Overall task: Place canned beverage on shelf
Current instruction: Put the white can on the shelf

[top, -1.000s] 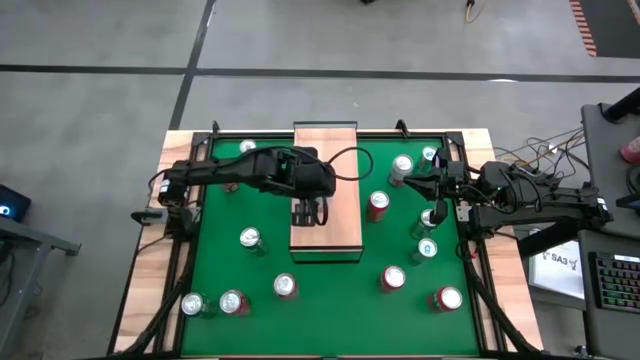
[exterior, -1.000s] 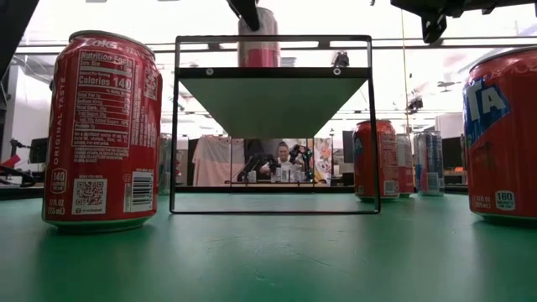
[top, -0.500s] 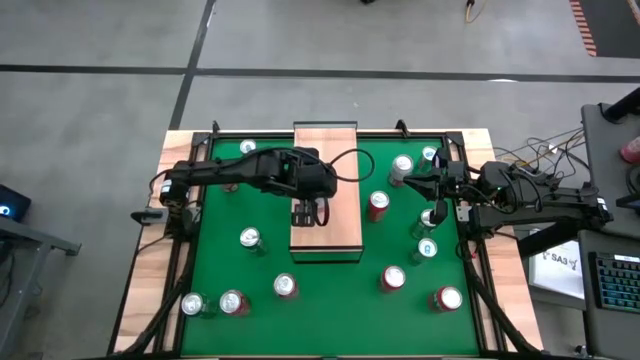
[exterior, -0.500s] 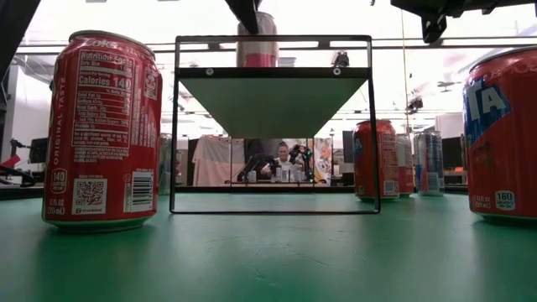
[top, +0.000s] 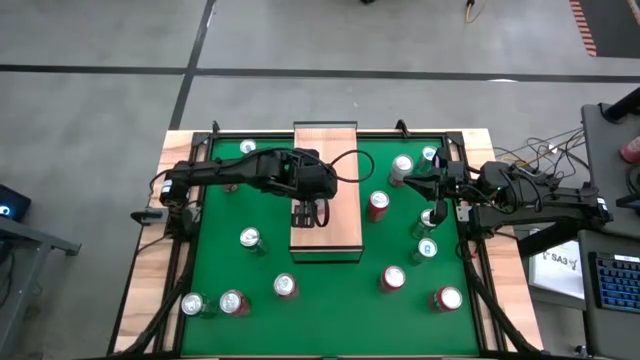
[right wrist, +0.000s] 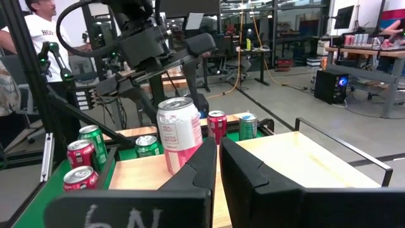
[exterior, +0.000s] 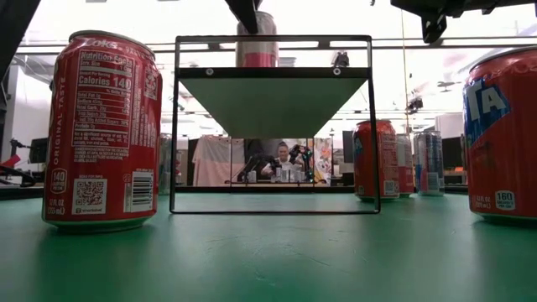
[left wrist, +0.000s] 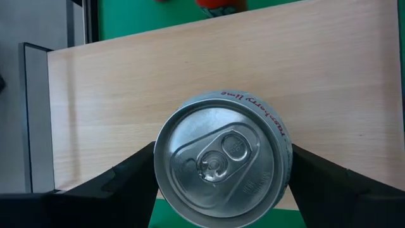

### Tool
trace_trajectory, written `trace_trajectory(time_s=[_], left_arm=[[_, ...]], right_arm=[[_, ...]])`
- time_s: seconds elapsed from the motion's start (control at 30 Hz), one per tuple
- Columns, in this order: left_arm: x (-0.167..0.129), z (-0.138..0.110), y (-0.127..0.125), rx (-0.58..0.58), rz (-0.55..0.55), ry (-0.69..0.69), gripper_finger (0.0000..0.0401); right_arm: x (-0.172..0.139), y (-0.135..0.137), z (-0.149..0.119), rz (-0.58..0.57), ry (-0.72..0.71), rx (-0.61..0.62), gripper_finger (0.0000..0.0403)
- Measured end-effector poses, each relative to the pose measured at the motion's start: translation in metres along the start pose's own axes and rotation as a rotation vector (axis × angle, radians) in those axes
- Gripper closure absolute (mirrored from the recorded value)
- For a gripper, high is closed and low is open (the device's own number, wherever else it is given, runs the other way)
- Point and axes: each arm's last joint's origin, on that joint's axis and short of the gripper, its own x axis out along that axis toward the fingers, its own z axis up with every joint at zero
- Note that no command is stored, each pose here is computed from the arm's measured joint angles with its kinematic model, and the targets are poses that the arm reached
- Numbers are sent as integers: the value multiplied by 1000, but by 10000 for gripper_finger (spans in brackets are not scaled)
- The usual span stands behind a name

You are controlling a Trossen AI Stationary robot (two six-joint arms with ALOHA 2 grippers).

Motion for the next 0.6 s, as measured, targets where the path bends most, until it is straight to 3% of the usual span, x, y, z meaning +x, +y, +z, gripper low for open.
trace_trajectory(time_s=[0.6], left_arm=[[0,-1,0,-17,-1,11,102]], right_arm=[[0,0,-1,0,6,2,390]])
